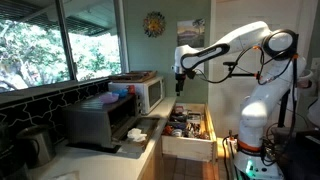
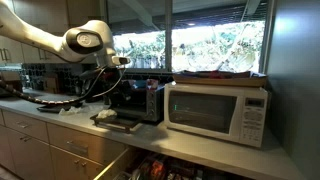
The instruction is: Take the white thing out of the drawer
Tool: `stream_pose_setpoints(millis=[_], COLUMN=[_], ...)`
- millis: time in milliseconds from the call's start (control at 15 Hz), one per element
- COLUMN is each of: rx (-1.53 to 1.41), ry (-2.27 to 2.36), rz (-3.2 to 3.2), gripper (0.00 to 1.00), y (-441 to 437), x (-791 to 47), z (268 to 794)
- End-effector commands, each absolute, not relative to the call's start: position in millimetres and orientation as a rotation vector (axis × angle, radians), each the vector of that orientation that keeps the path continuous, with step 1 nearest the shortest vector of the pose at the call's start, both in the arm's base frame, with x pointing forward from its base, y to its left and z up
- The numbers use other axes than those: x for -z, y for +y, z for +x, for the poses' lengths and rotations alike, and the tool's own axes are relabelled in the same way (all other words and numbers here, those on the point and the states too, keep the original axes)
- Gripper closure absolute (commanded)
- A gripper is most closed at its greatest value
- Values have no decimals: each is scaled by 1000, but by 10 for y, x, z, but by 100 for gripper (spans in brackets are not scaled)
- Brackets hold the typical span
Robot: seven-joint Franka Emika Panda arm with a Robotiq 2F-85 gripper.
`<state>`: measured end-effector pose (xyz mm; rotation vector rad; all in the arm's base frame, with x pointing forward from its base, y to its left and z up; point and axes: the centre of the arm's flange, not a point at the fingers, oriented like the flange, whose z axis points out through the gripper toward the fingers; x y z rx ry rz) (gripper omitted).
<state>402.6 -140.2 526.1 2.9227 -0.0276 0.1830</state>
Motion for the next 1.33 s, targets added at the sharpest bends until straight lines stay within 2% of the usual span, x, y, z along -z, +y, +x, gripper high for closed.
stream_pose_setpoints(millis=[0,333,800,1133,1267], rx=[-183,-95,53,73,-44], ry=[-28,8,-310,-320,-211], rz=[2923,2888,3020,3001,2955], gripper=[0,0,0,0,0], y=[-1402,-1707,-2552,-2517,-2576], x=[-5261,-4814,-4002,-4030,-3848], z=[4026,3902,3547,3516,3619])
